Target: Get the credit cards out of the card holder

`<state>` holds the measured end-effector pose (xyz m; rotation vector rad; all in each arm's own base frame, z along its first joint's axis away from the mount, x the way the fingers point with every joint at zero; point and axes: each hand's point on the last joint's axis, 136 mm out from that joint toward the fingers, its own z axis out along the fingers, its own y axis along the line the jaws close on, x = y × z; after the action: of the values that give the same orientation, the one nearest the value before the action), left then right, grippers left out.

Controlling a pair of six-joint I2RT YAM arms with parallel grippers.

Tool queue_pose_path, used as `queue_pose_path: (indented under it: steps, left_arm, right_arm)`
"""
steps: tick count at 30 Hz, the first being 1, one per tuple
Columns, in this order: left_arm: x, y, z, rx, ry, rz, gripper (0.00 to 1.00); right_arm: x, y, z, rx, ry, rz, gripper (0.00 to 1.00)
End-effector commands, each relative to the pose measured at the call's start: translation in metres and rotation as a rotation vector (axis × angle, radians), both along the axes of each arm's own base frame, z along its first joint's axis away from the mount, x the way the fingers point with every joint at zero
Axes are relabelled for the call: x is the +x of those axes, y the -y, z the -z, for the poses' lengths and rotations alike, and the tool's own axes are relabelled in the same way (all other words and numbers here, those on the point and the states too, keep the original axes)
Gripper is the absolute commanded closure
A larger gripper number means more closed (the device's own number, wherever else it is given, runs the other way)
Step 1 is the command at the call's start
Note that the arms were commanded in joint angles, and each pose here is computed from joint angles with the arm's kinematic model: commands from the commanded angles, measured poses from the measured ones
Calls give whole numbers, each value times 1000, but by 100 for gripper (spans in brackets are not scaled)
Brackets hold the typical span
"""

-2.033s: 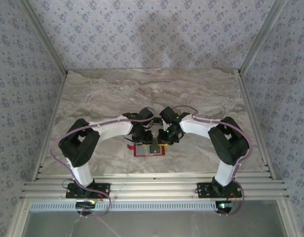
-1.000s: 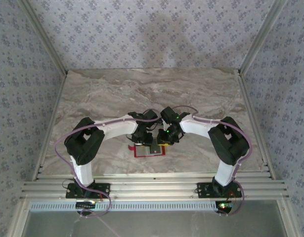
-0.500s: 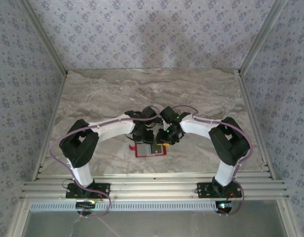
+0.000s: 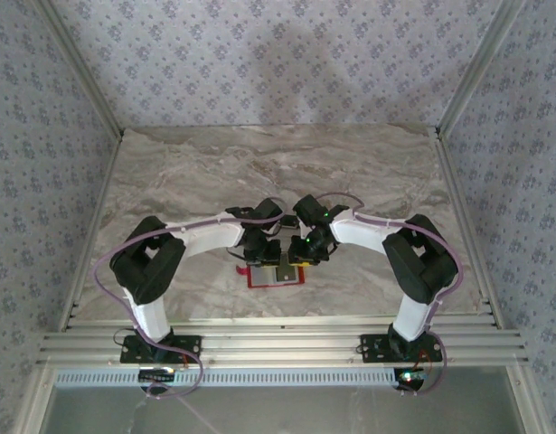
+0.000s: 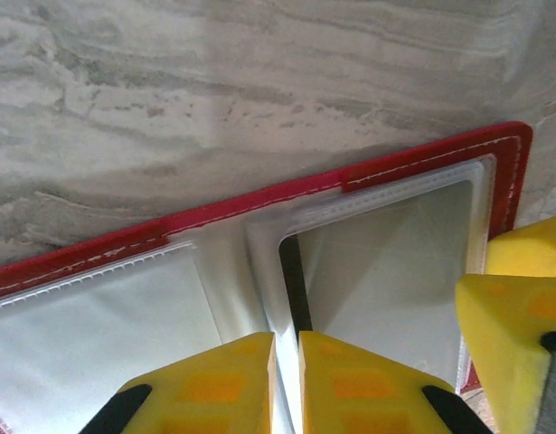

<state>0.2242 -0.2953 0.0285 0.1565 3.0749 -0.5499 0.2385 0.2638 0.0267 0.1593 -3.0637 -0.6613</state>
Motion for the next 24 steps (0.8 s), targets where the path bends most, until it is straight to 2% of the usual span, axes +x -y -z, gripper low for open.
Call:
queue_pose_path:
  steps: [1,17,24]
  left_arm:
    - [-1,1,5,-12,-23,-8,83]
    - [-4,4,8,-25,-40,-6,78]
    - [-5,-16,14,108,-22,-1,79]
  right_arm:
    - [-5,9,6,-32,-19,2,74]
    - [-6,11,6,-34,-21,5,74]
    - [-6,13,7,-40,-21,7,73]
